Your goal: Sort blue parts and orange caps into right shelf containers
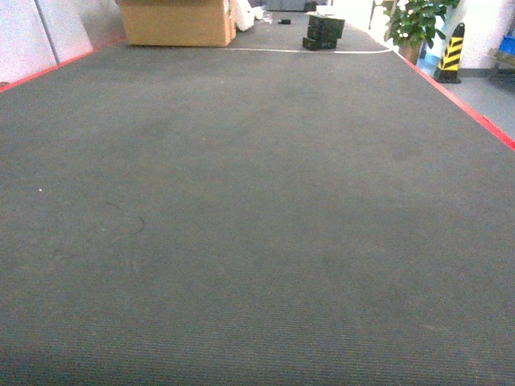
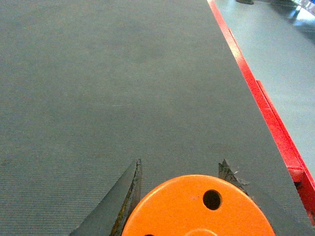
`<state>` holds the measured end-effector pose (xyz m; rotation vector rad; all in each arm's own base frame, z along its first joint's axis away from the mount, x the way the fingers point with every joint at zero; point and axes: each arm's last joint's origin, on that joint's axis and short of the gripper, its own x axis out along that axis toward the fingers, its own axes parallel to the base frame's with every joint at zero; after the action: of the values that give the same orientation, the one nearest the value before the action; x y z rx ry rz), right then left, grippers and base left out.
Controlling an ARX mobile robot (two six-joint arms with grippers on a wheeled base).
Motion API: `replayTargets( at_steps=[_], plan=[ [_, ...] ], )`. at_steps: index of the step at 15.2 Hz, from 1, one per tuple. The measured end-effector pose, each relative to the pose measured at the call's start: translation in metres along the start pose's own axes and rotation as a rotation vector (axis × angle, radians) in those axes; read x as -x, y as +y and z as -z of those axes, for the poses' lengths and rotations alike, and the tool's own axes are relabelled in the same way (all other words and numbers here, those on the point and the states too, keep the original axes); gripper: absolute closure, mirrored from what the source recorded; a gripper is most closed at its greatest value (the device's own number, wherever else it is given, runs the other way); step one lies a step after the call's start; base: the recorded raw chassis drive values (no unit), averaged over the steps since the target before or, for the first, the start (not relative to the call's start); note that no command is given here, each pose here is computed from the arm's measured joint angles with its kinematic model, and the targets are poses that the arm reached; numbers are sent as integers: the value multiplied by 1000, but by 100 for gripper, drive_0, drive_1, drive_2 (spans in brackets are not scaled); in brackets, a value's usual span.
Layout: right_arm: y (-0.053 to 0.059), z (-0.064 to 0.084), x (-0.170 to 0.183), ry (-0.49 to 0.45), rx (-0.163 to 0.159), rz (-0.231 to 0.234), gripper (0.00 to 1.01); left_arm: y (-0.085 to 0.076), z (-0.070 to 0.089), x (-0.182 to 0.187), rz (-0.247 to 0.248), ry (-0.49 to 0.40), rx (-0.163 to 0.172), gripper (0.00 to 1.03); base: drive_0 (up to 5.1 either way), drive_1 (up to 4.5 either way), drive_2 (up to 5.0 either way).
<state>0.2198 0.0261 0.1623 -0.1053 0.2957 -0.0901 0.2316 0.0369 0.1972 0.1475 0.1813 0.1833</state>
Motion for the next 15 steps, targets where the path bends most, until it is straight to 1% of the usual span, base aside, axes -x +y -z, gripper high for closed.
replayTargets(
  at_steps=[2,6,15],
  plan=[
    [0,0,0,0,0,3,59,-1,1,-1,4,7,-6,58,0,0,0],
    [0,0,0,-1,0,-3,59,1,2,-1,-7,9,-7,58,493,-251,-251],
    [0,0,0,-1,0,0,59,0,1,-1,-4,6,-8,58,497,-249,-249]
  ],
)
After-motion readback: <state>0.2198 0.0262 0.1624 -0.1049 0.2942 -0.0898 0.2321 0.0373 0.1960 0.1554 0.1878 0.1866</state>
